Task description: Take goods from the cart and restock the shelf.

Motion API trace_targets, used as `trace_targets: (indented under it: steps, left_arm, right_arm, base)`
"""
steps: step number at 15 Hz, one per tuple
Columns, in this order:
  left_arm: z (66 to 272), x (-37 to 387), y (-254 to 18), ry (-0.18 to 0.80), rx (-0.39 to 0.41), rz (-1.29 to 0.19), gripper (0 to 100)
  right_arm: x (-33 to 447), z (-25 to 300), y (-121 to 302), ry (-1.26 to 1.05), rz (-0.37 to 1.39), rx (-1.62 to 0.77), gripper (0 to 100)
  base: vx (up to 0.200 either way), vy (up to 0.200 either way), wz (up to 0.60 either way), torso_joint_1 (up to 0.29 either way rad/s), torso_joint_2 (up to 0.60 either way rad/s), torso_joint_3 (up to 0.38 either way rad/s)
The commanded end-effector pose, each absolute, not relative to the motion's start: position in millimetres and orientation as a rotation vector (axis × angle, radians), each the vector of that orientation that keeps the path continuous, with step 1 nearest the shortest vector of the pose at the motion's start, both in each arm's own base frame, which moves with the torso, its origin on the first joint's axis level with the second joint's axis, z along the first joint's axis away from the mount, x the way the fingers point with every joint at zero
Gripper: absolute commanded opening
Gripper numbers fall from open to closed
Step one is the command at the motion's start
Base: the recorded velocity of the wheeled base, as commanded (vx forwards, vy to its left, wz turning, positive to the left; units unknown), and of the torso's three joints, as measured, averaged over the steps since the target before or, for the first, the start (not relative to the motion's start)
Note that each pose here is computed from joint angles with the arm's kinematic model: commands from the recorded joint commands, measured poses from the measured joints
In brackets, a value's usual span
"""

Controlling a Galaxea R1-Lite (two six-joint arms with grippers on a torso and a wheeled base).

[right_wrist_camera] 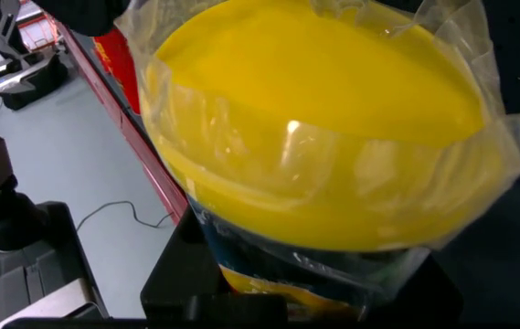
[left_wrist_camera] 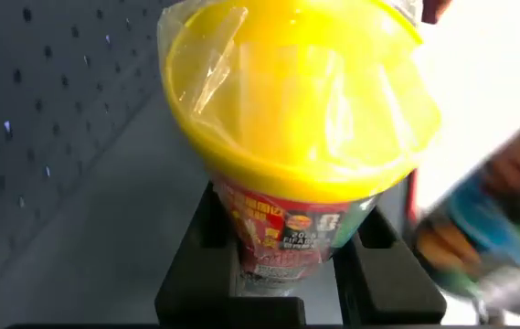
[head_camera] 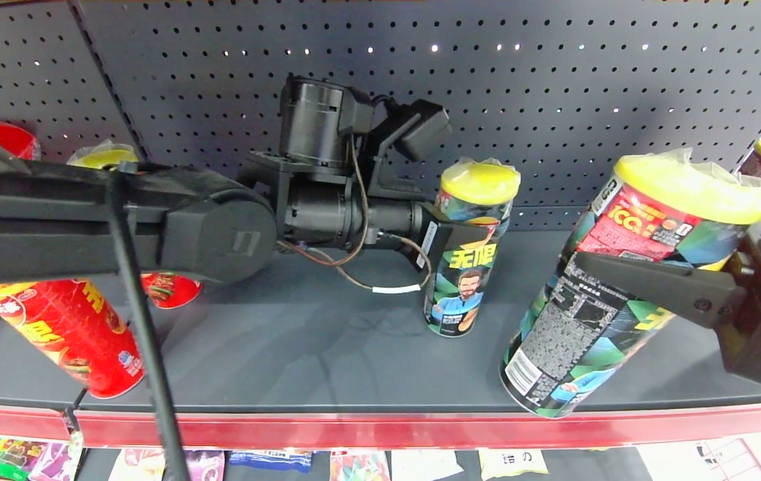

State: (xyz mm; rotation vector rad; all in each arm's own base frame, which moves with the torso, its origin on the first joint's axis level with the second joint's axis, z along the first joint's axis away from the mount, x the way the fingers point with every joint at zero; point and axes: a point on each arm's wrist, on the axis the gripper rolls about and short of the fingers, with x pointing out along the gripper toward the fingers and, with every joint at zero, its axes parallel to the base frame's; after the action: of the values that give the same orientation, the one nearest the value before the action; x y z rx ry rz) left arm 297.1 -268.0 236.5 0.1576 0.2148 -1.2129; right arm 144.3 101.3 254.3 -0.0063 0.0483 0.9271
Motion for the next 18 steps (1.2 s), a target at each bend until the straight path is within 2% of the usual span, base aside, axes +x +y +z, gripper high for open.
trace_targets:
  steps: [1, 7, 10, 18]
  left_arm:
    - [255.8, 277.2, -252.7, 0.172, 0.152, -1.224, 0]
    - [243.5, 249.1, -235.1, 0.235, 0.157, -1.304, 0]
    - [237.5, 245.2, -232.0, 0.241, 0.180, -1.319, 0]
    - [227.9, 238.1, -231.2, 0.238, 0.179, -1.332, 0]
  right_arm:
    - [144.6, 254.0, 102.0, 0.050, 0.929, -0.007, 0]
    - [144.2, 254.3, 102.0, 0.048, 0.931, -0.008, 0]
    - [144.5, 254.0, 102.2, 0.049, 0.931, -0.008, 0]
    - [144.5, 254.0, 102.2, 0.049, 0.933, -0.008, 0]
  base:
    - [0.000, 0.000, 0.00, 0.000, 0.00, 0.000]
    - [0.000, 0.000, 0.00, 0.000, 0.00, 0.000]
    - [0.000, 0.000, 0.00, 0.000, 0.00, 0.000]
    - [0.000, 0.000, 0.00, 0.000, 0.00, 0.000]
